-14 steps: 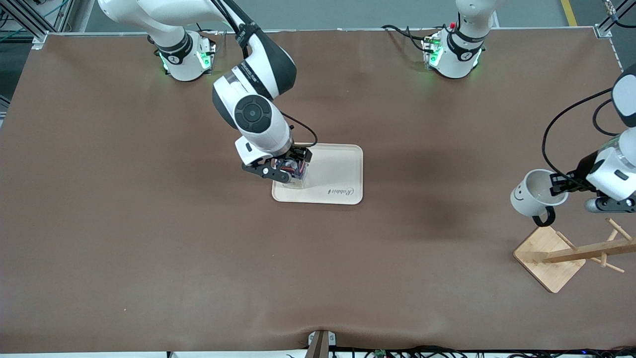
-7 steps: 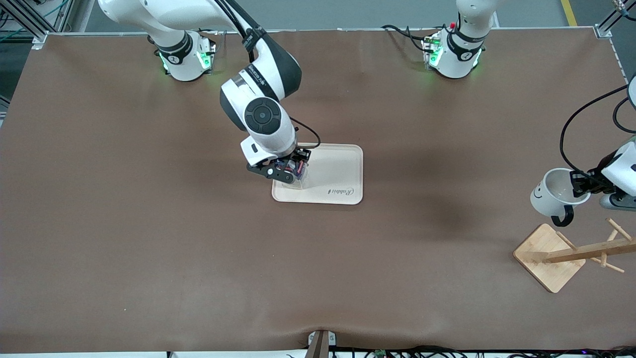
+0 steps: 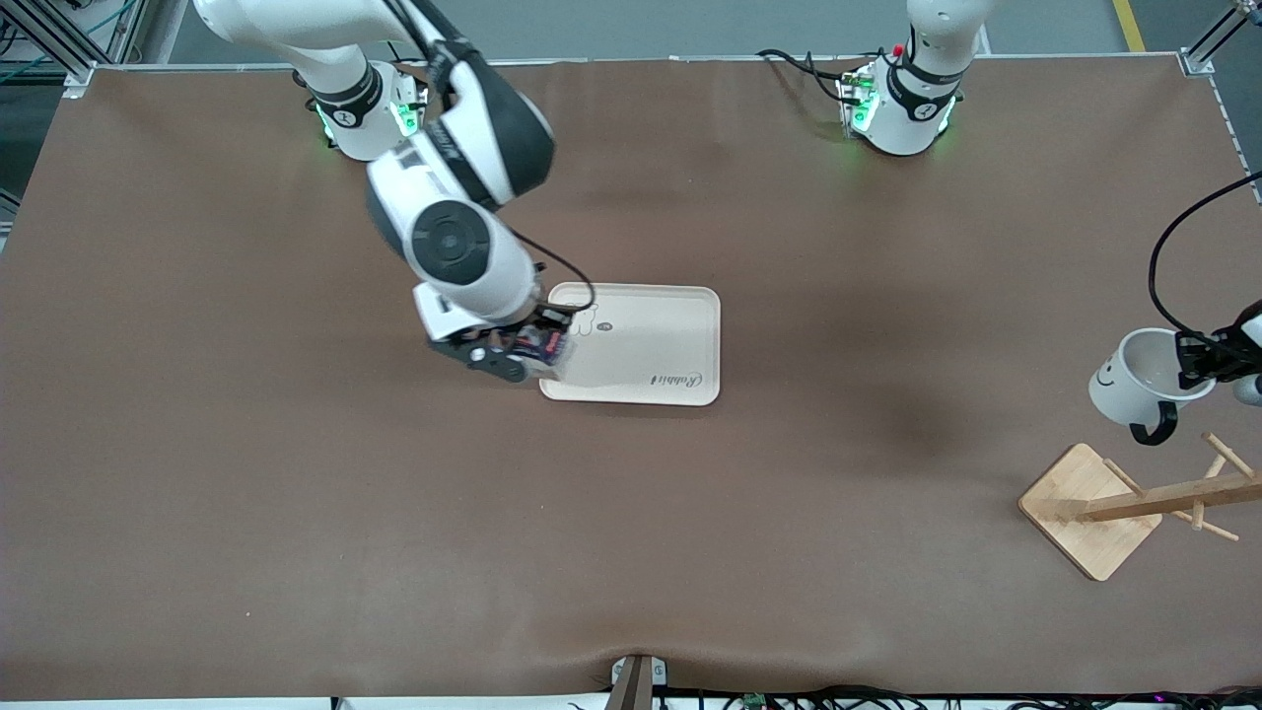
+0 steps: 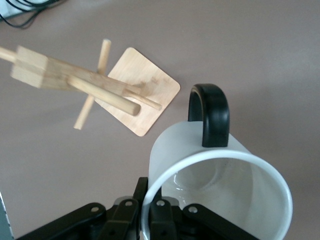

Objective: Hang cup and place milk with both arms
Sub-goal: 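Hang the mug handle on the stand peg while the right gripper carries milk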

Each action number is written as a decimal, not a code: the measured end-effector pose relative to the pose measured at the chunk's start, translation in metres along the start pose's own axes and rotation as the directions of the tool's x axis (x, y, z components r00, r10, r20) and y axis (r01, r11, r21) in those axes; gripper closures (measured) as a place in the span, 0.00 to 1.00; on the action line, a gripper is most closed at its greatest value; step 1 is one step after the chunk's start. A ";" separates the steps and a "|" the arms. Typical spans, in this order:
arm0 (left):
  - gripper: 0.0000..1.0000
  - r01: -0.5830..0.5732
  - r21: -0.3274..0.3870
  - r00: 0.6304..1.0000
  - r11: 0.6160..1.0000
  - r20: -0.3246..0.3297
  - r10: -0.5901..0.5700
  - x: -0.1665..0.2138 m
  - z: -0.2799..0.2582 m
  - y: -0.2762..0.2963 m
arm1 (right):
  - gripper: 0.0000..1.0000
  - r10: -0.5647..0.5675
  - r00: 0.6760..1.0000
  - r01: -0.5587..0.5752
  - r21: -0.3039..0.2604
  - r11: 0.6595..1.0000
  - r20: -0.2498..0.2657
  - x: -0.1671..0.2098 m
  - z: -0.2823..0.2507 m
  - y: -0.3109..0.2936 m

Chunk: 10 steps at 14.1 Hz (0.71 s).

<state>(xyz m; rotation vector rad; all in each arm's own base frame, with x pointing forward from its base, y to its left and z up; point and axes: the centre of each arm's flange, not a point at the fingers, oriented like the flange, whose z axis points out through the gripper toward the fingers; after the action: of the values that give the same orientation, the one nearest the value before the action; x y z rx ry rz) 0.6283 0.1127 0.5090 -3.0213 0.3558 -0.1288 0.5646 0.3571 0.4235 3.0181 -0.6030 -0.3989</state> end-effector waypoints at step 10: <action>0.94 0.011 0.000 1.000 1.000 -0.016 -0.011 0.007 0.011 -0.041 | 0.48 -0.114 0.992 0.116 -0.047 0.992 0.044 0.145 -0.030 0.197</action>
<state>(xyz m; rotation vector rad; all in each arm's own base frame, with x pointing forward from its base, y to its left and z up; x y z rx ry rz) 0.6452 0.1518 0.5025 -3.0240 0.3399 -0.1542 0.6281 0.1197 0.4342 3.0129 -0.4154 -0.4742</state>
